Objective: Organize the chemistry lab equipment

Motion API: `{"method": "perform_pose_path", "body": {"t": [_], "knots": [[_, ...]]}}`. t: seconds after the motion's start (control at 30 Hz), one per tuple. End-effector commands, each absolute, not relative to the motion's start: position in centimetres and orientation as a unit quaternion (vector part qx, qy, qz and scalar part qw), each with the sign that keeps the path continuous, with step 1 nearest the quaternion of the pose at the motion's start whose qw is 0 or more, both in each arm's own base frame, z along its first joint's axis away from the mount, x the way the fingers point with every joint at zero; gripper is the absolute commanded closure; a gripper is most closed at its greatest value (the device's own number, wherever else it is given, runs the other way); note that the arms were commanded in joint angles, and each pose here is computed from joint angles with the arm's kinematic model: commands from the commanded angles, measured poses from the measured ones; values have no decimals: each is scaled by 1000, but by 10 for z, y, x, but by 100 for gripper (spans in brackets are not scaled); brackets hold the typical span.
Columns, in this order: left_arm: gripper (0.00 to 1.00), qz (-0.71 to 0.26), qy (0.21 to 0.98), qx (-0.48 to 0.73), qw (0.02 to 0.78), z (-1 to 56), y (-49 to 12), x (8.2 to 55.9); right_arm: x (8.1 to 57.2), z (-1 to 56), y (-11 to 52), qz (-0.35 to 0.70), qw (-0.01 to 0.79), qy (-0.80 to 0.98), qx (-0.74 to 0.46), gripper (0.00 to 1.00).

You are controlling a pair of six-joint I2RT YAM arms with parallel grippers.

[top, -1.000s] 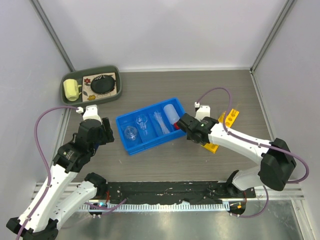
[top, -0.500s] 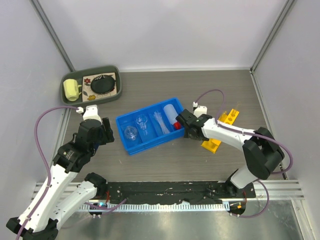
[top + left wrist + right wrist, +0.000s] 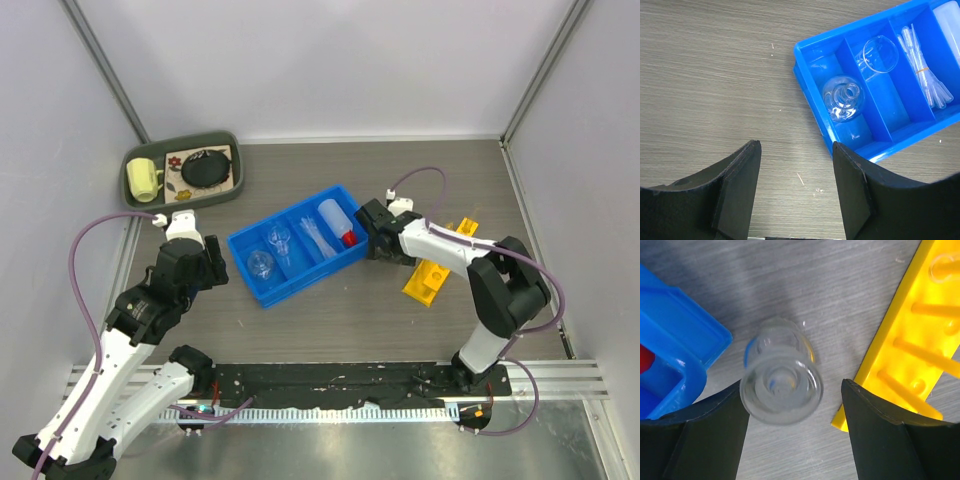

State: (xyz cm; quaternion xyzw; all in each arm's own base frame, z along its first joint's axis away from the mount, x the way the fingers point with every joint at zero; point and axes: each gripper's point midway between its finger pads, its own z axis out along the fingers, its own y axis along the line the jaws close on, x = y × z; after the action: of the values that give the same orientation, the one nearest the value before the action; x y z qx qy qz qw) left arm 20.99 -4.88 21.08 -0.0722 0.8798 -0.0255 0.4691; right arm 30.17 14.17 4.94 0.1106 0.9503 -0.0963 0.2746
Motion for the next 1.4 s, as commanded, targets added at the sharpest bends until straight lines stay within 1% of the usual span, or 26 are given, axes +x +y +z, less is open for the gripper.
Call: {"method": "perform_pose_path", "body": {"t": [0.0,0.3,0.5,0.57,0.6,0.77,0.8,0.87,0.9,0.93,1.0,1.13,1.3,1.37], "knots": [[37,-32,871,-71,485,218,-52,215,329,61,149,-81,293,946,108,24],[37,-32,872,-70,484,217,-52,216,335,42,151,-80,276,952,103,24],[37,-31,872,-70,483,217,-52,216,337,39,149,-77,275,952,108,33],[37,-31,872,-71,483,217,-52,216,336,39,150,-75,274,953,105,38],[37,-30,873,-70,483,217,-52,216,337,40,150,-75,275,953,106,43],[37,-30,873,-69,483,217,-52,216,338,42,149,-76,277,952,105,55],[37,-31,873,-69,482,217,-52,216,338,42,149,-77,277,952,106,60],[37,-30,872,-70,483,217,-52,216,339,44,148,-79,278,952,104,67],[37,-31,873,-69,482,217,-52,216,339,46,149,-80,278,952,102,71],[37,-31,873,-69,482,217,-52,216,338,46,147,-84,277,952,99,73],[37,-31,873,-70,482,217,-52,216,339,54,147,-82,282,951,100,75],[37,-31,872,-69,483,217,-52,216,336,75,146,-74,295,947,101,76],[37,-32,873,-69,482,217,-52,216,332,124,155,-57,326,939,94,76],[37,-34,872,-68,483,217,-53,215,333,148,169,-52,348,933,81,76]]}}
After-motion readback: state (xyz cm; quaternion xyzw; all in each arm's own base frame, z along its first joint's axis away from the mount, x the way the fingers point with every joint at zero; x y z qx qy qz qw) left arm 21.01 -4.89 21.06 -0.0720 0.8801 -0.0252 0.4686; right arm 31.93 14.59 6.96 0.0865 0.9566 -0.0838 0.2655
